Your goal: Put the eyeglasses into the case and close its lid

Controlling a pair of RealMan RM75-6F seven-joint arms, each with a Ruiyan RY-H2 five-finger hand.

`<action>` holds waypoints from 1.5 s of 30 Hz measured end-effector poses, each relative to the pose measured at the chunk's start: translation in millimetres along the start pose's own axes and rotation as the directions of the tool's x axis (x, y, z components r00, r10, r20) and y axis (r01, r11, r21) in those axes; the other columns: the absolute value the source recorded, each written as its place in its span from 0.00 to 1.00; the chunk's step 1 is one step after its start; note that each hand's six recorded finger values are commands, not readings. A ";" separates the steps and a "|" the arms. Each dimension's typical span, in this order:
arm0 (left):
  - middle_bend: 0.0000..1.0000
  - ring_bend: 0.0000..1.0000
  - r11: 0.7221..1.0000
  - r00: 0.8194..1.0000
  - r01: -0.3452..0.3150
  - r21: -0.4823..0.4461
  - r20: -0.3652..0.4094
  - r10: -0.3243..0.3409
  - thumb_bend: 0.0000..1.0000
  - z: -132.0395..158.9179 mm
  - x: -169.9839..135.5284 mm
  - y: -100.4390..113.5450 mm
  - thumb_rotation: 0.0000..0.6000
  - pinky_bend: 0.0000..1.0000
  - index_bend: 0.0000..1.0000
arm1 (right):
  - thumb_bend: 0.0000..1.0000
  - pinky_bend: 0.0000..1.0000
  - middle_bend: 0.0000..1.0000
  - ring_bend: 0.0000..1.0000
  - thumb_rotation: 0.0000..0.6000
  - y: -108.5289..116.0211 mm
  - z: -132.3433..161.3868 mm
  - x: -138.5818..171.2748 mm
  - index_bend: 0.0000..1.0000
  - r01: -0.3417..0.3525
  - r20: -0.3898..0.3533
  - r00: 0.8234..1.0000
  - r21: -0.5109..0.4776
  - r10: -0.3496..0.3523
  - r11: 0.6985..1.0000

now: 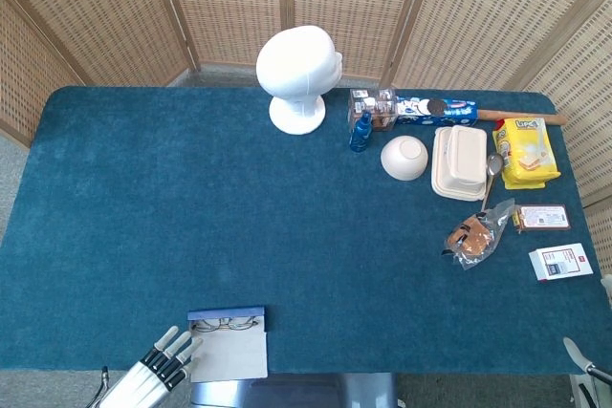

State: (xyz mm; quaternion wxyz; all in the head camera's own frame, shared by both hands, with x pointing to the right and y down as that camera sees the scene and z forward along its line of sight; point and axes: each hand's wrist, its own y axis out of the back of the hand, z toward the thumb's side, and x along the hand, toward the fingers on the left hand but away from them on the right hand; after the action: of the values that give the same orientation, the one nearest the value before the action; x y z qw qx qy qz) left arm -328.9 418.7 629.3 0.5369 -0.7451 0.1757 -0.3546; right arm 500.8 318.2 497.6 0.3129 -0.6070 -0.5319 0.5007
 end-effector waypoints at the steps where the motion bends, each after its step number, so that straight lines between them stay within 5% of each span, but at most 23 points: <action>1: 0.08 0.00 1.000 1.000 0.000 0.002 -0.001 0.000 0.27 -0.4 0.2 -1.1 1.00 0.00 0.24 | 0.24 0.18 0.17 0.00 0.84 0.4 -0.6 0.8 0.00 0.000 0.001 1.000 0.000 0.000 1.000; 45: 0.05 0.00 0.988 0.996 0.003 0.152 0.089 -0.017 0.27 6.8 11.2 -9.4 0.99 0.00 0.18 | 0.24 0.18 0.17 0.00 0.84 16.0 -24.7 20.3 0.00 0.046 0.028 0.999 -0.048 -0.044 0.998</action>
State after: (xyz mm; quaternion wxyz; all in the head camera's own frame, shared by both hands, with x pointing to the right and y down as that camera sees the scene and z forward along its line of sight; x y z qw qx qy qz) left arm -317.5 419.6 640.6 0.5975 -0.7182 0.1200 -0.3357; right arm 527.9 337.6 484.9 0.3021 -0.5955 -0.5616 0.4886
